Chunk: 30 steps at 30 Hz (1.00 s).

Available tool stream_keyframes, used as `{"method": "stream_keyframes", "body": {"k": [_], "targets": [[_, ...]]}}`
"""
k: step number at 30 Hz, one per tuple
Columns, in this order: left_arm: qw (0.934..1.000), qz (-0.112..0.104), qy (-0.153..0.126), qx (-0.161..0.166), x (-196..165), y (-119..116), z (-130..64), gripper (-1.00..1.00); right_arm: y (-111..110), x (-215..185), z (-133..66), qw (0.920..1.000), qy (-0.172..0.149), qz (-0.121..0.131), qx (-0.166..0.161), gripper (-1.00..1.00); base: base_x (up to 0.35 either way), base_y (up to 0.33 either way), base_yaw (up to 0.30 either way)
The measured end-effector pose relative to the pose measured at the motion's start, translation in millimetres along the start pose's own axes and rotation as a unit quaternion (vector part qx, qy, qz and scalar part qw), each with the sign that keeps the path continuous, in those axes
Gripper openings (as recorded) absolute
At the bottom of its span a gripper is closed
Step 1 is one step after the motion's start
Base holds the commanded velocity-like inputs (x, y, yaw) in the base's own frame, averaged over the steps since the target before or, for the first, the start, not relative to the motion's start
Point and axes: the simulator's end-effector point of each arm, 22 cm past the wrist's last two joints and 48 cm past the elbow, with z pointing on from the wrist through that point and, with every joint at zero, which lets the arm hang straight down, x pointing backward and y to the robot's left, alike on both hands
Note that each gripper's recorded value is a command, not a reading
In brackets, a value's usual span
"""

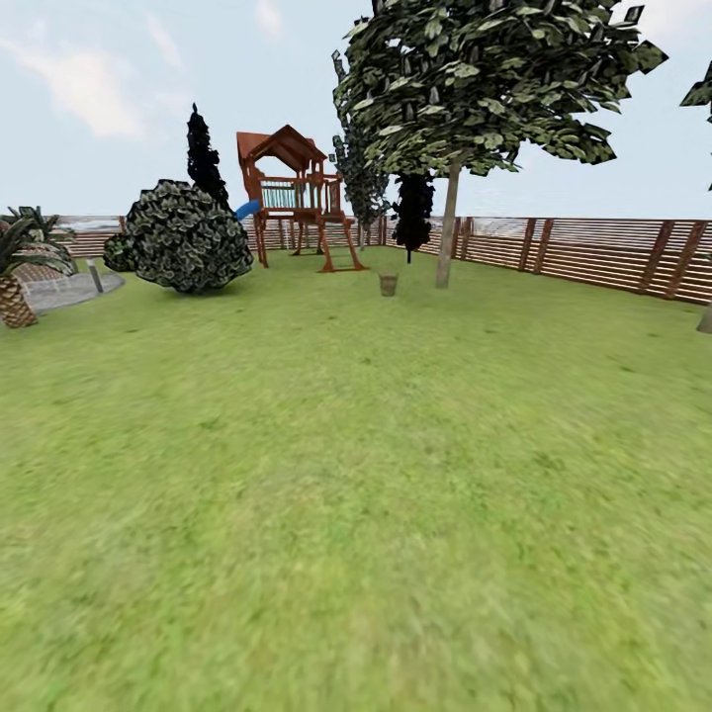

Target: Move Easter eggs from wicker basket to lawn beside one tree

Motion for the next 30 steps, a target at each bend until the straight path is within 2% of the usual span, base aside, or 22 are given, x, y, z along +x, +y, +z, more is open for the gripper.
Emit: {"method": "stream_keyframes", "body": {"k": [30], "targets": [[1.0,0.002,-0.001,-0.001,-1.3,3.1,0.4,1.0,-0.3,0.1,0.0,1.0,0.0,0.0,0.001,1.0,0.331,0.0,0.0]]}}
